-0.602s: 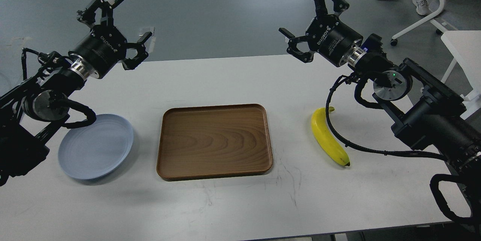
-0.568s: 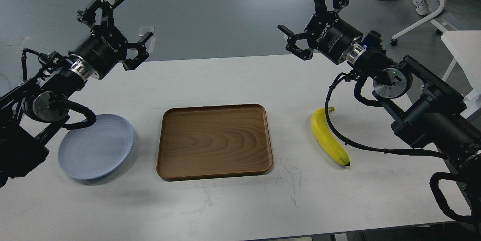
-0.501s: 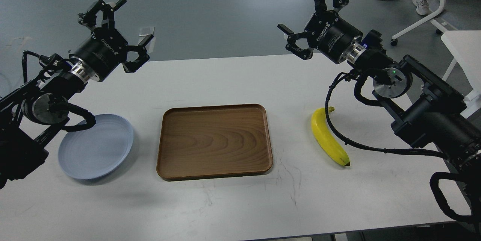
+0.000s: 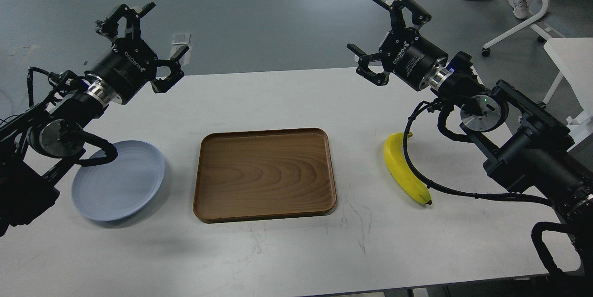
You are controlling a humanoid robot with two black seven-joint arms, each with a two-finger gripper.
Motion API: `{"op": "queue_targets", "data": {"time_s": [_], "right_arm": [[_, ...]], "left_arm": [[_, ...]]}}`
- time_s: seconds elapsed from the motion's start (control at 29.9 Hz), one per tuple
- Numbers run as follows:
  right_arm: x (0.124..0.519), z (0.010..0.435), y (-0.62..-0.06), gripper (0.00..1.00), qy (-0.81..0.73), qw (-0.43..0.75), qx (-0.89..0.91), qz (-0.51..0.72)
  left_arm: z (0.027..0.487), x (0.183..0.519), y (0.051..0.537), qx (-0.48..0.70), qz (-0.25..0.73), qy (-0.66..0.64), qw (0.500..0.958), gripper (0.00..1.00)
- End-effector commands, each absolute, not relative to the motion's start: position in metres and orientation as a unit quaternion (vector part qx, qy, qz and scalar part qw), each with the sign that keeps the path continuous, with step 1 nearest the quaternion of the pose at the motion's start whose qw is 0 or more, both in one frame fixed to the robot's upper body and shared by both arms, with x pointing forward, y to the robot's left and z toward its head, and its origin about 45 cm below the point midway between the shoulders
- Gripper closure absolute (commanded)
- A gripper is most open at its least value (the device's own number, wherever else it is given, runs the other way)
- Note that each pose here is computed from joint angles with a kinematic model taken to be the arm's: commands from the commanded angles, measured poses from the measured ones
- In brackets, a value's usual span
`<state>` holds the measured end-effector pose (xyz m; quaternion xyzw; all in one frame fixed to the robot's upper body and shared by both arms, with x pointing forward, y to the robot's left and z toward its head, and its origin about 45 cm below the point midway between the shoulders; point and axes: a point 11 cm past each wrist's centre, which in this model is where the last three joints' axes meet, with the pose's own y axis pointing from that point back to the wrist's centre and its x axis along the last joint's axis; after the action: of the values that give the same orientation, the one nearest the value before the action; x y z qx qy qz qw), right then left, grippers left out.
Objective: Place banana on plate with both arms
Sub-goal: 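Lower the left gripper toward the edge of the light blue plate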
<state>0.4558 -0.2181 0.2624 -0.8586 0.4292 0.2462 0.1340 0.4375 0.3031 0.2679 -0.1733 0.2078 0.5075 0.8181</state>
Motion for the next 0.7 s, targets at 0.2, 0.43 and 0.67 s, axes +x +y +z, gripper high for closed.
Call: {"op": "queue_targets", "data": {"time_s": [0.2, 0.43, 0.67], "right_arm": [[0.4546, 0.2593, -0.2242, 0.00, 0.435, 0.132, -0.856, 0.247], [0.4545, 0.2590, -0.2265, 0.00, 0.437, 0.131, -0.855, 0.247], [0.4543, 0.2586, -0.2269, 0.00, 0.438, 0.131, -0.854, 0.247]], "left_arm": [[0.2629, 0.4364, 0.2997, -0.173, 0.506, 0.214, 0.818, 0.02], [0.2578, 0.4346, 0.2975, -0.173, 0.505, 0.220, 0.817, 0.02], [0.2564, 0.4344, 0.2970, -0.172, 0.505, 0.222, 0.816, 0.02]]}}
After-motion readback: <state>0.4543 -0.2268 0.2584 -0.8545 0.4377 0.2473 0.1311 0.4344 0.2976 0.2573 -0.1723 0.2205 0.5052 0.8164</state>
